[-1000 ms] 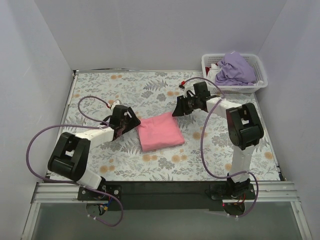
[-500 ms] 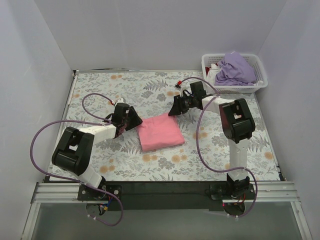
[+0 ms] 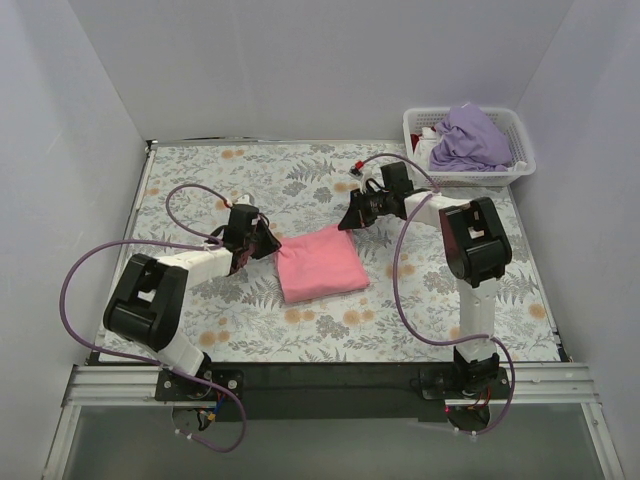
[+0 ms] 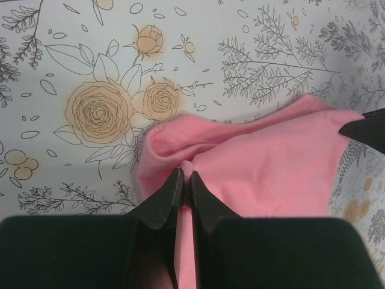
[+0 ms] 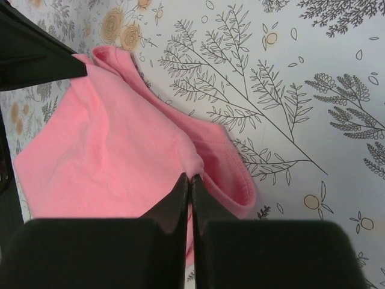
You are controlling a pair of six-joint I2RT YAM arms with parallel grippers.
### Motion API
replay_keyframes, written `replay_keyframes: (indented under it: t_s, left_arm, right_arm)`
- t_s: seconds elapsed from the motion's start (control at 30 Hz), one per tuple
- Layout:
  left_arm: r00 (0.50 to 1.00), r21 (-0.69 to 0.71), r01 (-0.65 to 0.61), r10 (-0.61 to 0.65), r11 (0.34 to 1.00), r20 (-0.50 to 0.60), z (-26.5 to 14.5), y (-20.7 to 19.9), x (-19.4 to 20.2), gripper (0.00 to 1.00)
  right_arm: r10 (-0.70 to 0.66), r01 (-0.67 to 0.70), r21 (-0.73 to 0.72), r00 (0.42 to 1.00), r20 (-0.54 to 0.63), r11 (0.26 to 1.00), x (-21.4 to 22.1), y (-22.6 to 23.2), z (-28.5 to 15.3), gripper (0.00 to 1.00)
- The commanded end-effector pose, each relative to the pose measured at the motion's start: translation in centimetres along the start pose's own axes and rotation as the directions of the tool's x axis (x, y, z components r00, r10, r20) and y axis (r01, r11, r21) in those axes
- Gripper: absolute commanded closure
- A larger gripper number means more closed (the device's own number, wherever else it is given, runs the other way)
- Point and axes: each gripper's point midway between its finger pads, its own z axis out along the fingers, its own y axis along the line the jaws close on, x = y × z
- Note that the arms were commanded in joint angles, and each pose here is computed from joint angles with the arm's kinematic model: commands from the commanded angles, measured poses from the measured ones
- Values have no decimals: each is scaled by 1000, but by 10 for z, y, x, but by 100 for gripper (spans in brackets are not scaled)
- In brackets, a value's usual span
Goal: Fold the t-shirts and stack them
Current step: Fold the tshirt
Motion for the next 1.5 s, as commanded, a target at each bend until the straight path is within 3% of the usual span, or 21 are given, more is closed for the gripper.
replay_keyframes:
  t_s: [0.0, 0.33, 0.57, 0.67, 0.77, 0.8, 0.83, 0.9, 0.93, 1.2, 1.33, 1.47]
  left_arm:
    - [998, 77, -34, 30, 996, 58, -14, -26, -26, 100]
    - [997, 108, -46, 40, 993, 59, -16, -36, -31, 100]
    - [999, 36, -16, 15, 999, 45, 1, -18, -24, 100]
    - [998, -25, -5, 7, 1000, 68, 7, -6, -25, 100]
    - [998, -46, -7, 11, 999, 70, 9, -4, -27, 84]
    - [997, -52, -8, 11, 999, 70, 9, -3, -29, 67]
    - [997, -56, -10, 15, 998, 74, 6, -5, -32, 58]
    - [996, -52, -11, 15, 999, 84, 0, -9, -37, 44]
    - [995, -41, -10, 14, 999, 99, -4, -14, -42, 43]
    - [988, 75, 35, -45, 997, 145, -49, -54, -64, 44]
    - [996, 157, 64, -73, 985, 55, -44, -72, -47, 54]
    - [995, 140, 93, -97, 986, 22, -22, -63, -33, 64]
  right_arm:
    - [-108, 109, -13, 991, 75, 994, -32, 26, -20, 99]
    - [-122, 111, 105, 988, 99, 988, -31, 29, -40, 99]
    - [-73, 63, 138, 995, 74, 988, -20, 6, -27, 99]
    - [-44, 35, 138, 997, 63, 990, -17, -2, -20, 94]
    - [-23, 13, 149, 997, 67, 989, -18, -5, -18, 85]
    - [-24, 12, 151, 997, 77, 988, -23, -3, -20, 82]
    - [-21, 8, 161, 996, 82, 987, -24, -3, -22, 75]
    - [-23, 4, 181, 994, 104, 983, -31, 4, -31, 68]
    - [-24, 2, 187, 993, 113, 982, -33, 7, -34, 67]
    - [78, -94, 67, 974, 211, 993, -48, 58, -45, 62]
    - [110, -112, -4, 976, 186, 994, -44, 71, -25, 62]
    - [158, -159, -10, 970, 187, 987, -38, 61, -8, 62]
